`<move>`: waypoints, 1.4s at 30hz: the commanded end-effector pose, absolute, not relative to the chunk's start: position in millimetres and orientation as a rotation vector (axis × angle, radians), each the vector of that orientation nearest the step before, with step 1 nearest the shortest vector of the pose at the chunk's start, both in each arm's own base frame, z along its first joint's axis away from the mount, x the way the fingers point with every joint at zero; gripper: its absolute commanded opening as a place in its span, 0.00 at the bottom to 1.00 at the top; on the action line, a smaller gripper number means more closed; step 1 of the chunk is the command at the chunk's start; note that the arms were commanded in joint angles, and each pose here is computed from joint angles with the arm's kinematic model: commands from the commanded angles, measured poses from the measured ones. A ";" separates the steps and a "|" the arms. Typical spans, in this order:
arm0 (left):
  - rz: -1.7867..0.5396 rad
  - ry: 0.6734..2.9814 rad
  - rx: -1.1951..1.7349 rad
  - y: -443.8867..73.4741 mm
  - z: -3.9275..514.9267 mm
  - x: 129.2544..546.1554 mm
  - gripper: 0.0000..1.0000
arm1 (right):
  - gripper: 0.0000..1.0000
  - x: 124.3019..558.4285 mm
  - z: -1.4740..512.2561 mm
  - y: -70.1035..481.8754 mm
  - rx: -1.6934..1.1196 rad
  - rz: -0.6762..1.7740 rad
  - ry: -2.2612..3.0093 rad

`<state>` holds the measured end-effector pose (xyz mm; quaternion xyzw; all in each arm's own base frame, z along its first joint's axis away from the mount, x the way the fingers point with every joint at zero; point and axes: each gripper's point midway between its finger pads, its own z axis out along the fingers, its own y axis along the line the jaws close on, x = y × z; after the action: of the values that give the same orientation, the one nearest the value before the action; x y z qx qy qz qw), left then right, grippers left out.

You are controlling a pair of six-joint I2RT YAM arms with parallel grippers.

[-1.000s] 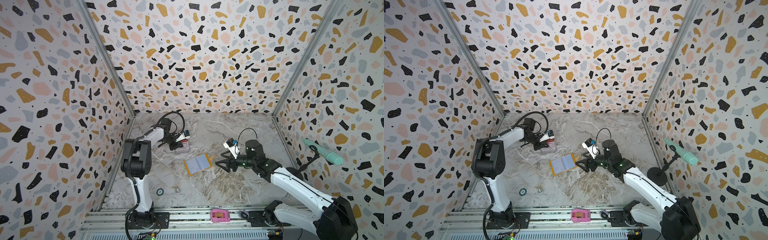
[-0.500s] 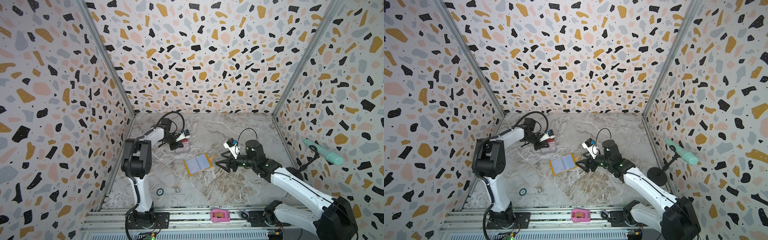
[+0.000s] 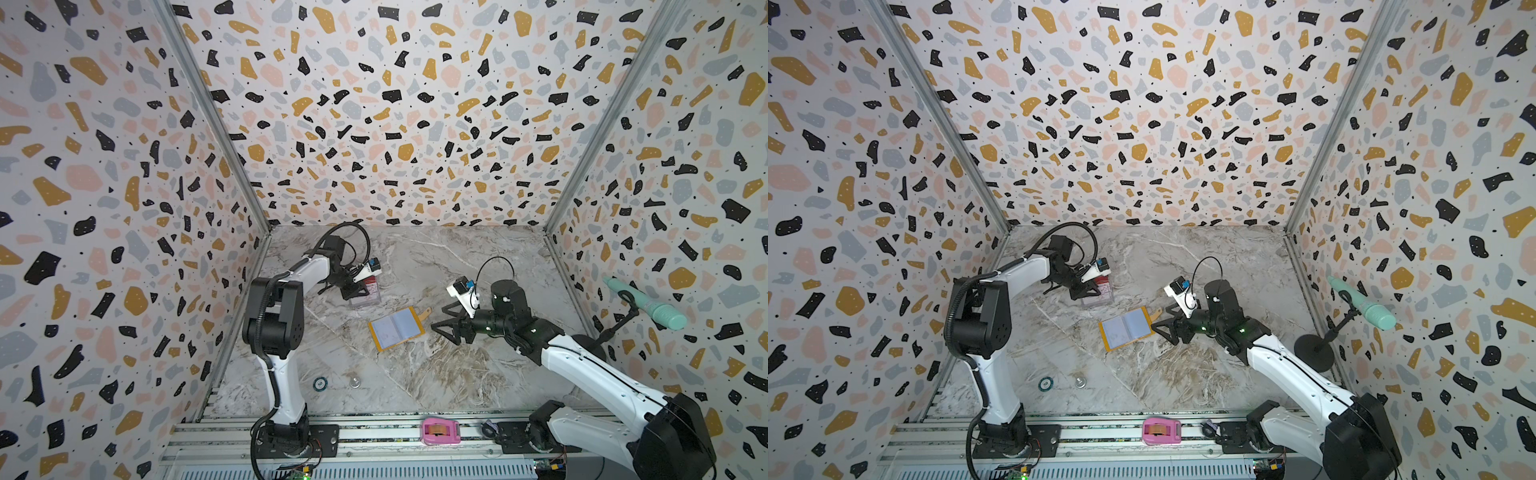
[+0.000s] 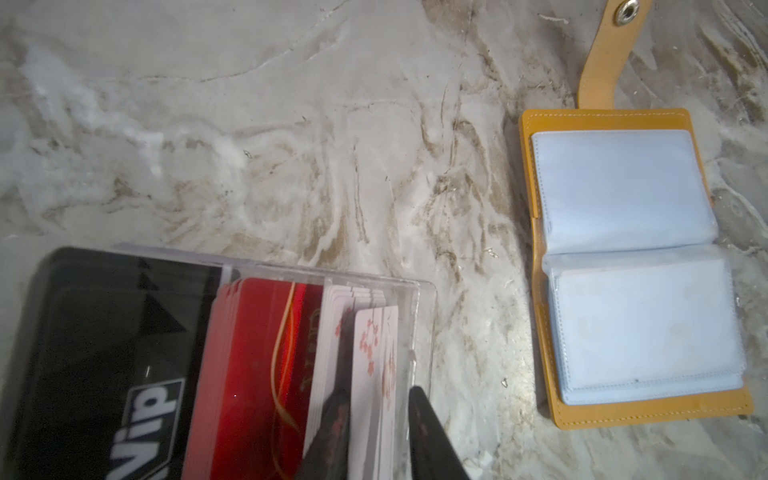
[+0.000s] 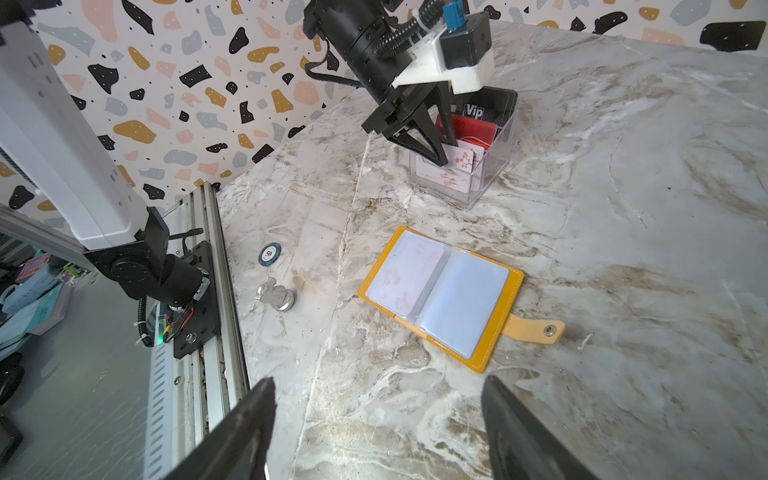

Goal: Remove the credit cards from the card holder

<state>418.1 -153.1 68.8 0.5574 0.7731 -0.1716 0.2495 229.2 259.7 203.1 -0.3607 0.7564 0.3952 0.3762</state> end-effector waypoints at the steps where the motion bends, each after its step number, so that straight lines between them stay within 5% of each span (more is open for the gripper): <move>1: -0.405 2.054 1.494 -153.2 92.5 424.3 0.27 | 0.78 229.2 210.7 257.6 -0.910 1.013 1.907; 20: -0.294 2.074 1.205 -146.5 153.7 424.1 0.48 | 0.79 242.5 207.0 250.9 -0.847 0.931 1.929; 32: -0.356 2.041 0.635 -143.6 202.4 393.4 0.48 | 0.79 254.5 199.7 251.7 -0.796 0.912 1.972; 42: -0.498 2.245 0.288 -163.3 174.0 359.3 0.43 | 0.79 266.2 188.4 255.5 -0.756 0.902 2.021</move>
<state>361.1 -169.8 184.1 0.2094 0.8648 -0.1772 0.4206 258.3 252.7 175.1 -0.3043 0.8017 0.3536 0.3738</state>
